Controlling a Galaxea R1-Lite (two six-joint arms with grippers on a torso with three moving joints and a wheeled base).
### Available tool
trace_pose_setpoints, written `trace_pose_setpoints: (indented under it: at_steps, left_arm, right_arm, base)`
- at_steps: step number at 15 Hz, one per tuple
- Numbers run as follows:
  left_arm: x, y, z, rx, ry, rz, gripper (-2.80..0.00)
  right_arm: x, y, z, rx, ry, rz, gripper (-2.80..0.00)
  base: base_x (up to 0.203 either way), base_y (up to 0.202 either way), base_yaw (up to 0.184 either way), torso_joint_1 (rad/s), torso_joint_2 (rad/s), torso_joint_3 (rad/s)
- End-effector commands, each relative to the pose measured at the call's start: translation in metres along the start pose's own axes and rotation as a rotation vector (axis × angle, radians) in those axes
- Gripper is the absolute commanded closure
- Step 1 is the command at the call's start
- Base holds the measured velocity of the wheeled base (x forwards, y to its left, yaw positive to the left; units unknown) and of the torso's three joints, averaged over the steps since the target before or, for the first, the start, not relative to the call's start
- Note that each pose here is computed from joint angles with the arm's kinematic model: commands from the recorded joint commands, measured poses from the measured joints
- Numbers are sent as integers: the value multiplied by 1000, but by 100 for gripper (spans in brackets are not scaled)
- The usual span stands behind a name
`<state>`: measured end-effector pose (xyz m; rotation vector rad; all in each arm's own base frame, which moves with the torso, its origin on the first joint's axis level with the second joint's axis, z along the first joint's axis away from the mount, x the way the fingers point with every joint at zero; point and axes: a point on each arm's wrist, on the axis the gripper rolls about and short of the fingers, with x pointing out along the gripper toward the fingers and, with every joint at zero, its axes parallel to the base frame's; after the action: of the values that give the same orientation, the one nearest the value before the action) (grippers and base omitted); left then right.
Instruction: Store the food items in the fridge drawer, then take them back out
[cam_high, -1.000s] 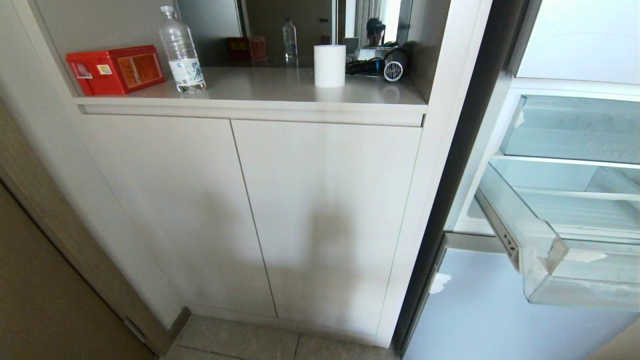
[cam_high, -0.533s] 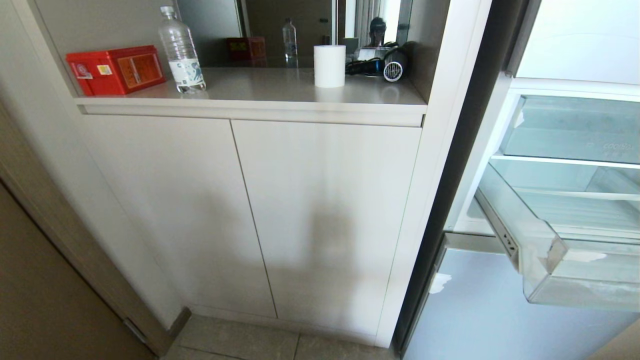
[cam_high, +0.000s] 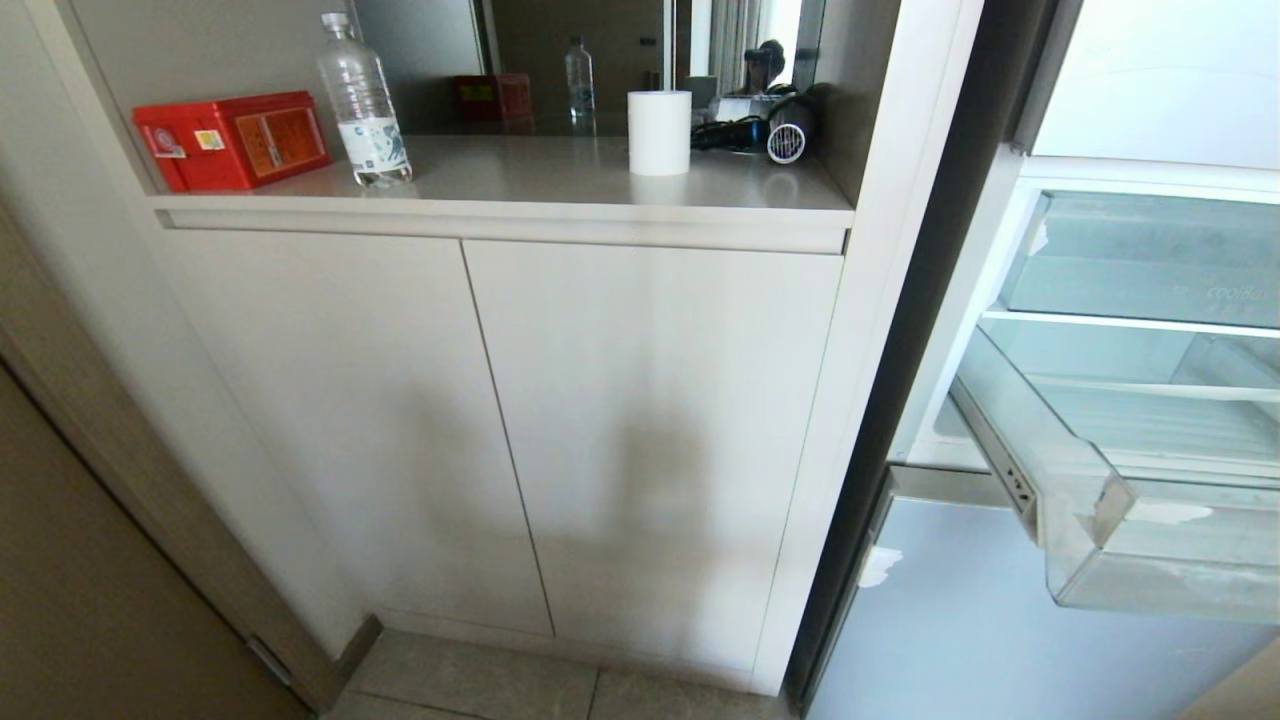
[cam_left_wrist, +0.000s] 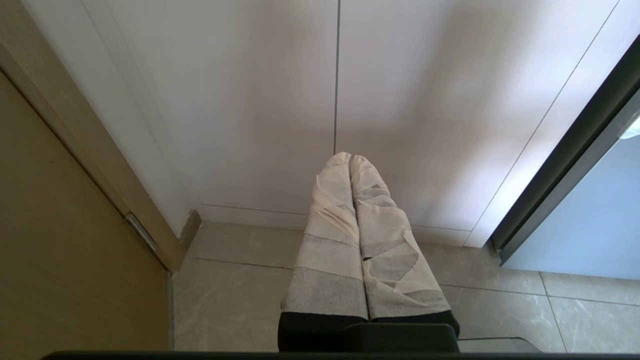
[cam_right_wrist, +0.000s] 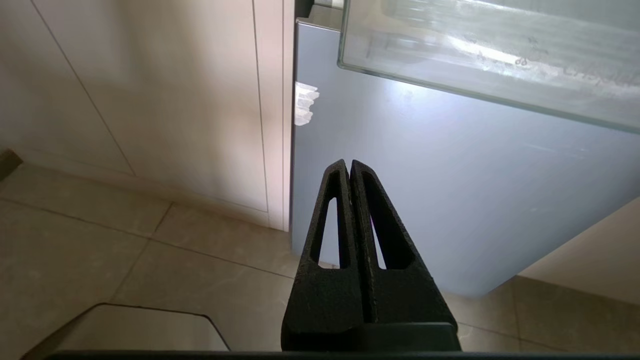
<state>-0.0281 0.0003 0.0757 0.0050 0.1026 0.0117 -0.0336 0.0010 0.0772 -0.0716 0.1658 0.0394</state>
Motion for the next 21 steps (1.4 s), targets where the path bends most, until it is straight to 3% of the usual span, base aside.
trace_pose_setpoints:
  at_steps: [1,5,17,21]
  left_arm:
    - [0,0,0,0,0,1,0]
    - [0,0,0,0,0,2,0]
    - [0,0,0,0,2,0,0]
    - [0,0,0,0,2,1,0]
  right_arm:
    - [0,0,-1,37,5,-6,0]
    - [0,-1,-1,55,5,-38,0]
    - [0,-1,-1,49,5,-38,0]
    - [0,-1,-1,50,6,-38,0]
  base:
    - [0,0,0,0,0,0]
    - [2,1,-26,-1,-2,1]
    - [-1,8,-173,2,1,4]
    - [-2,3,-58,0,2,3]
